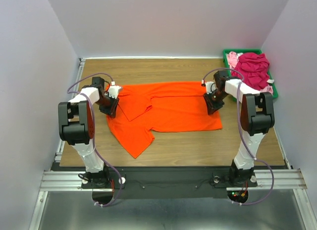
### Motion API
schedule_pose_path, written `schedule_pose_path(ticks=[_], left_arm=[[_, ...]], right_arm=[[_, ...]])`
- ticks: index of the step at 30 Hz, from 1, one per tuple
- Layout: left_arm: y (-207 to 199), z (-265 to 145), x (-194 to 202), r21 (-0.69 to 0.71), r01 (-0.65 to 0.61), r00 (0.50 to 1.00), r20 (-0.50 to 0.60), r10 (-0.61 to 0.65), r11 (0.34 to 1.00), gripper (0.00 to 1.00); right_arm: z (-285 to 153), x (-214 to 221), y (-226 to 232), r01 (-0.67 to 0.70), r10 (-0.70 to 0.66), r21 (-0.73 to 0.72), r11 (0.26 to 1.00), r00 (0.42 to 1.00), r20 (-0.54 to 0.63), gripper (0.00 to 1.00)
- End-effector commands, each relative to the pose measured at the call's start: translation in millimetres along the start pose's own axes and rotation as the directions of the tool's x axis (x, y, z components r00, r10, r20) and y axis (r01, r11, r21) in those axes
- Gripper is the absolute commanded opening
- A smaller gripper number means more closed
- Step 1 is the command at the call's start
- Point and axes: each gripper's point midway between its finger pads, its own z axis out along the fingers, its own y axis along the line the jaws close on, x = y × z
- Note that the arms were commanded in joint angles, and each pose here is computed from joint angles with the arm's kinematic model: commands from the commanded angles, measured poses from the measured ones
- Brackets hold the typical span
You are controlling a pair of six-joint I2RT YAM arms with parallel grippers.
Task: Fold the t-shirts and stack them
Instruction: Fold the tshirt
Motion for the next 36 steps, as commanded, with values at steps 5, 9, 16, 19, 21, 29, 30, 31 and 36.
schedule_pose_path(ticks=[5,9,16,19,21,29,30,31,36], left_arm=[[8,-22,-11,0.031,-0.041,0.998,0.056,0.040,0.999,0.40],[-27,-58,-20,0.152,-0.170,0.978,0.146,0.148,0.974,0.48],[-51,-73,25,0.139,-0.331,0.942,0.102,0.319,0.933,0.50],[-53,-71,39,0.115,-0.394,0.919,0.073,0.388,0.912,0.50],[-56,-63,50,0.115,-0.422,0.907,0.046,0.419,0.899,0.50],[-59,-57,53,0.092,-0.419,0.908,0.049,0.416,0.903,0.50],[-59,-56,52,0.092,-0.420,0.908,0.051,0.416,0.903,0.50],[-59,-55,52,0.095,-0.419,0.908,0.050,0.416,0.903,0.50],[-57,-52,52,0.093,-0.418,0.908,0.048,0.416,0.903,0.51]], right_arm=[[-14,-19,-24,0.051,-0.054,0.071,0.996,0.997,0.047,0.32],[-55,-16,6,0.128,-0.125,-0.018,0.992,0.984,0.125,0.47],[-72,48,11,0.259,-0.261,0.048,0.965,0.965,0.038,0.48],[-68,57,7,0.298,-0.300,0.071,0.952,0.954,0.021,0.47],[-61,60,5,0.307,-0.309,0.082,0.948,0.951,0.020,0.46],[-41,73,3,0.375,-0.376,0.110,0.920,0.927,-0.017,0.45],[-37,73,2,0.381,-0.382,0.118,0.917,0.924,-0.019,0.45],[-35,73,1,0.384,-0.384,0.122,0.915,0.923,-0.022,0.45],[-26,69,-4,0.400,-0.400,0.143,0.906,0.916,-0.028,0.45]])
